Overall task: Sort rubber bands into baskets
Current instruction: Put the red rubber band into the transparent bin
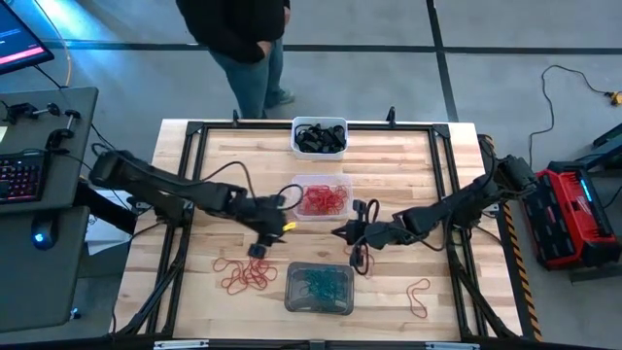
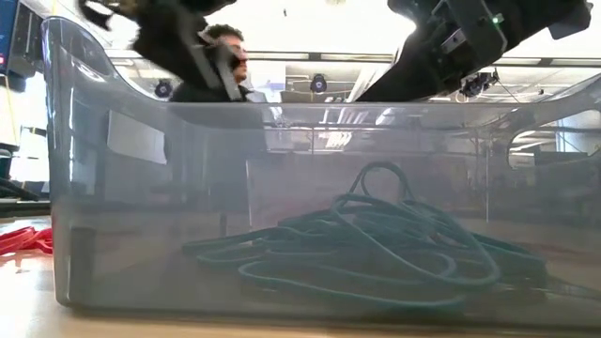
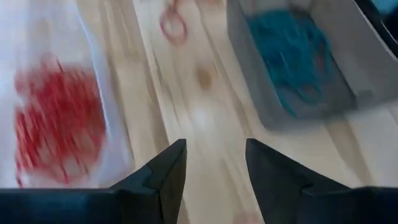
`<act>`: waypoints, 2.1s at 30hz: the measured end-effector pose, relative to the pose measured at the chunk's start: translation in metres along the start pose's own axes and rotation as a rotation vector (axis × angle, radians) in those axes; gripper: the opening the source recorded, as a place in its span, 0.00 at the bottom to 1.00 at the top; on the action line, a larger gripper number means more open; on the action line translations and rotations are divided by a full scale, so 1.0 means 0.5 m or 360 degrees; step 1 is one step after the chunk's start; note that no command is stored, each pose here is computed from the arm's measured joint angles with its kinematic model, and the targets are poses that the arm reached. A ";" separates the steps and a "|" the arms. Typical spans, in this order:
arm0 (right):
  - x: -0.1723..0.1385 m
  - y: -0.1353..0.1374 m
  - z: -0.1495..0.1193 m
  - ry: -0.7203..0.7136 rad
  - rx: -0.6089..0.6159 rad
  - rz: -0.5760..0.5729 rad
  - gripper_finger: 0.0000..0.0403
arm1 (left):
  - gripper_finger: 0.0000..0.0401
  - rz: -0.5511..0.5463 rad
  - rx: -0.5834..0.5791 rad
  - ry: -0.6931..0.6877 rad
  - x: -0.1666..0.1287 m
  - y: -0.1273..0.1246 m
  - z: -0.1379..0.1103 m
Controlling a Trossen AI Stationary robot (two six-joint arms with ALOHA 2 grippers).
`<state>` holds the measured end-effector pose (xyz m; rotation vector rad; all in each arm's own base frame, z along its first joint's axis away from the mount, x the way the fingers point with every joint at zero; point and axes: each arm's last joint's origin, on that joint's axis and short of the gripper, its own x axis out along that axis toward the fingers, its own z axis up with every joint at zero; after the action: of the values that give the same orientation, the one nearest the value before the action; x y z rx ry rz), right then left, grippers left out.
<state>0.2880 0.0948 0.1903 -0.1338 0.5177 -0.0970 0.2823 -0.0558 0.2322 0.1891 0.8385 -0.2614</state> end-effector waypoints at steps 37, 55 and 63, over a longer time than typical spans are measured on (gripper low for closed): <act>0.006 -0.012 0.001 0.0004 0.0037 0.0008 0.00 | 0.30 -0.0072 -0.0498 0.0779 -0.034 -0.218 -0.215; 0.006 -0.012 0.002 0.0003 0.0035 0.0007 0.00 | 0.31 -0.0021 -0.0446 0.0823 -0.012 -0.214 -0.248; 0.006 -0.012 0.002 0.0003 0.0026 0.0007 0.00 | 0.30 0.0075 -0.0411 0.0875 0.021 -0.220 -0.257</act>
<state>0.2905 0.0885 0.1905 -0.1164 0.5188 -0.0967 0.1650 -0.1276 0.1335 0.0352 1.4007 -0.0504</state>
